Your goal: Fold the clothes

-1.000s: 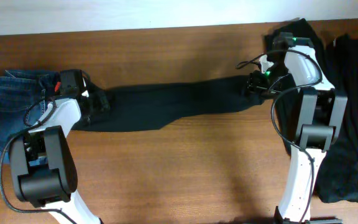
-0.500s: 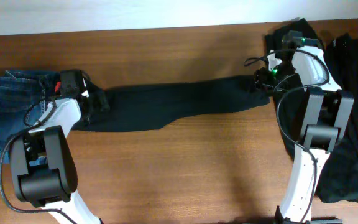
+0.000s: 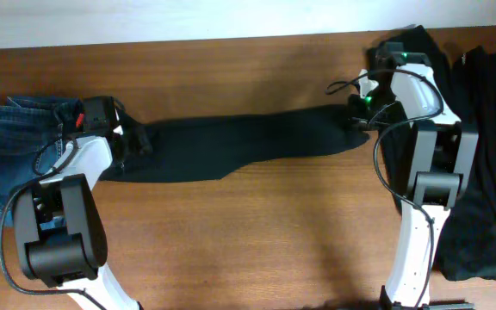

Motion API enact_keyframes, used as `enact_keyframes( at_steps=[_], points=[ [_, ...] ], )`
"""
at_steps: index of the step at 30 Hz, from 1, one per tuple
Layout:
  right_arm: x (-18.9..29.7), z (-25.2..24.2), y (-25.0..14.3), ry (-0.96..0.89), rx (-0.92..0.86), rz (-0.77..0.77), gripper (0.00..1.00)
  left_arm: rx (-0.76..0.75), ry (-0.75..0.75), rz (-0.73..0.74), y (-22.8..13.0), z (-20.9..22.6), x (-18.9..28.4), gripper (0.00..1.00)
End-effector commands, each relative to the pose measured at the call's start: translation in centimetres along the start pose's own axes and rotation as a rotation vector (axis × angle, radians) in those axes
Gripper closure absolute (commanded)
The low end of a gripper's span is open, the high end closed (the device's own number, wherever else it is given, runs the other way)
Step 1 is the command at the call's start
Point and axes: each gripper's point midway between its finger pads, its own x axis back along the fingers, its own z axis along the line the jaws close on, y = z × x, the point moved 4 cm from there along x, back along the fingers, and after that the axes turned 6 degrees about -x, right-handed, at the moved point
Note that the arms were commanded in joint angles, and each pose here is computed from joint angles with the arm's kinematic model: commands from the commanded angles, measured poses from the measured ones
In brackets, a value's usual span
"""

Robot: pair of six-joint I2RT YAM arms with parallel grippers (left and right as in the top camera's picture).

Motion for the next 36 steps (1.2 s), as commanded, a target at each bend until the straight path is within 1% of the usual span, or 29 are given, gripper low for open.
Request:
enact_keyframes(
  at_steps=[1,2,6,9,13,16,20,22,24,25,27,28,29,30,33,36],
  points=[
    [-1.8,-0.8,-0.7,-0.004,-0.028,0.055,0.96,0.011,0.026,0.067,-1.7,0.7,-1.3,0.01],
    [-1.6,-0.9,-0.7,-0.004,-0.031,0.053,0.96,0.011,0.01,0.069,-1.7,0.5,-1.3,0.01],
    [-0.1,-1.6,-0.5,-0.001,-0.047,0.024,0.96,0.015,-0.145,0.069,-1.4,-1.5,-0.7,0.01],
    [2.4,-2.6,-0.1,-0.016,-0.063,-0.033,0.96,0.011,-0.242,0.023,-0.2,-2.9,1.4,0.01],
    [6.8,-4.9,0.2,-0.106,-0.095,-0.12,0.96,0.001,-0.264,-0.097,2.1,-3.0,5.8,0.01],
    [9.7,-6.8,0.3,-0.153,-0.132,-0.165,0.96,-0.003,-0.271,-0.16,3.2,-3.0,8.2,0.01],
    [11.3,-8.2,0.3,-0.175,-0.164,-0.186,0.96,-0.003,-0.271,-0.158,3.1,-3.0,8.4,0.01],
    [12.0,-8.1,0.3,-0.171,-0.164,-0.19,0.96,-0.002,-0.269,-0.144,2.8,-3.0,8.4,0.01],
    [12.3,-6.9,0.2,-0.163,-0.118,-0.179,0.96,-0.002,-0.269,-0.141,2.7,-2.9,8.4,0.01],
    [12.2,-5.4,0.1,-0.139,-0.064,-0.165,0.96,-0.002,-0.268,-0.141,2.8,-2.9,8.4,0.01],
    [11.7,-3.1,-0.1,-0.134,-0.015,-0.146,0.96,-0.002,-0.268,-0.141,2.7,-2.9,8.4,0.01],
    [11.0,-0.6,-0.3,-0.116,0.036,-0.132,0.96,-0.002,-0.268,-0.138,2.7,-2.9,8.4,0.01],
    [10.7,0.7,-0.5,-0.102,0.062,-0.125,0.96,-0.001,-0.268,-0.136,2.6,-2.9,8.3,0.01],
    [9.8,4.2,-0.9,-0.08,0.123,-0.112,0.96,-0.001,-0.268,-0.133,2.6,-2.9,8.3,0.01],
    [8.5,8.8,-1.7,-0.054,0.19,-0.104,0.96,-0.001,-0.267,-0.13,2.5,-2.9,8.3,0.01],
    [6.9,14.8,-2.9,-0.036,0.277,-0.117,0.96,-0.001,-0.267,-0.126,2.4,-2.9,8.3,0.01]
  ],
)
